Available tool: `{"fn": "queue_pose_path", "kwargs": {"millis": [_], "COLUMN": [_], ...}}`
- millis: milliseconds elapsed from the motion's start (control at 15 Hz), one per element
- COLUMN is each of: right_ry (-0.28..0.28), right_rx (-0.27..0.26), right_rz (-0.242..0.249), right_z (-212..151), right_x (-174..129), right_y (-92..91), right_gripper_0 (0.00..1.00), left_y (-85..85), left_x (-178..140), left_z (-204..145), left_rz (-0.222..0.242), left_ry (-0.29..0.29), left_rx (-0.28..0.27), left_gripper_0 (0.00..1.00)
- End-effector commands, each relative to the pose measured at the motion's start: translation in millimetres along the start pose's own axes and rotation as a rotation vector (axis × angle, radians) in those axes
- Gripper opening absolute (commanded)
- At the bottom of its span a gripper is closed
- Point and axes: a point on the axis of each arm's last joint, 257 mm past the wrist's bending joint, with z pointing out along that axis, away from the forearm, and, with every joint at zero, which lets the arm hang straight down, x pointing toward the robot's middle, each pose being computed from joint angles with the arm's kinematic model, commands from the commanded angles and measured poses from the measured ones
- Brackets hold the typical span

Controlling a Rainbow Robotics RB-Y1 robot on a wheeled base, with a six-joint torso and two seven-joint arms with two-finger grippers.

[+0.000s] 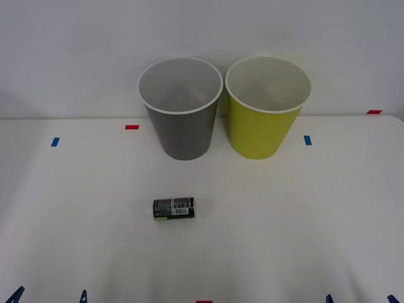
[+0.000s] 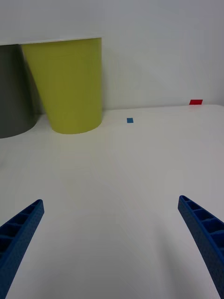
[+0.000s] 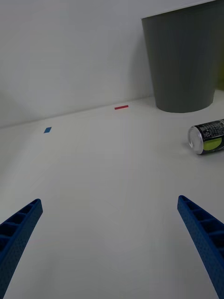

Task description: Put cans in the gray bin and PET bottles in the light green bin.

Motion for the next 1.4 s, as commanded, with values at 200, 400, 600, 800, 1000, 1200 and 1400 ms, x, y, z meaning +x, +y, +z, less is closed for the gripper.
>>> {"fn": "queue_pose_path", "kwargs": {"millis": [200, 400, 600, 800, 1000, 1200, 1400], "right_ry": [0.0, 0.0, 0.0, 0.0, 0.0, 0.0, 0.0], "right_rx": [0.0, 0.0, 0.0, 0.0, 0.0, 0.0, 0.0], "right_rz": [0.0, 0.0, 0.0, 0.0, 0.0, 0.0, 0.0], "right_z": [0, 0, 0, 0, 0, 0, 0], "right_x": [0, 0, 0, 0, 0, 0, 0], "right_y": [0.0, 0.0, 0.0, 0.0, 0.0, 0.0, 0.0], "right_gripper_0": [1.0, 1.0, 1.0, 1.0, 1.0, 1.0, 1.0], "left_y": [3.3, 6.2, 7.5, 11.0, 6.1, -11.7, -22.1], "left_x": [3, 0, 0, -3, -7, -3, -3], "left_z": [8, 13, 28, 46, 55, 64, 79], "left_rz": [-0.015, -0.001, 0.016, 0.037, 0.049, 0.059, 0.098], "left_ry": [-0.044, -0.053, -0.058, -0.064, -0.075, -0.058, -0.019], "left_rx": [-0.01, 0.007, 0.042, 0.105, 0.179, 0.28, 0.375], "left_gripper_0": [1.0, 1.0, 1.0, 1.0, 1.0, 1.0, 1.0]}}
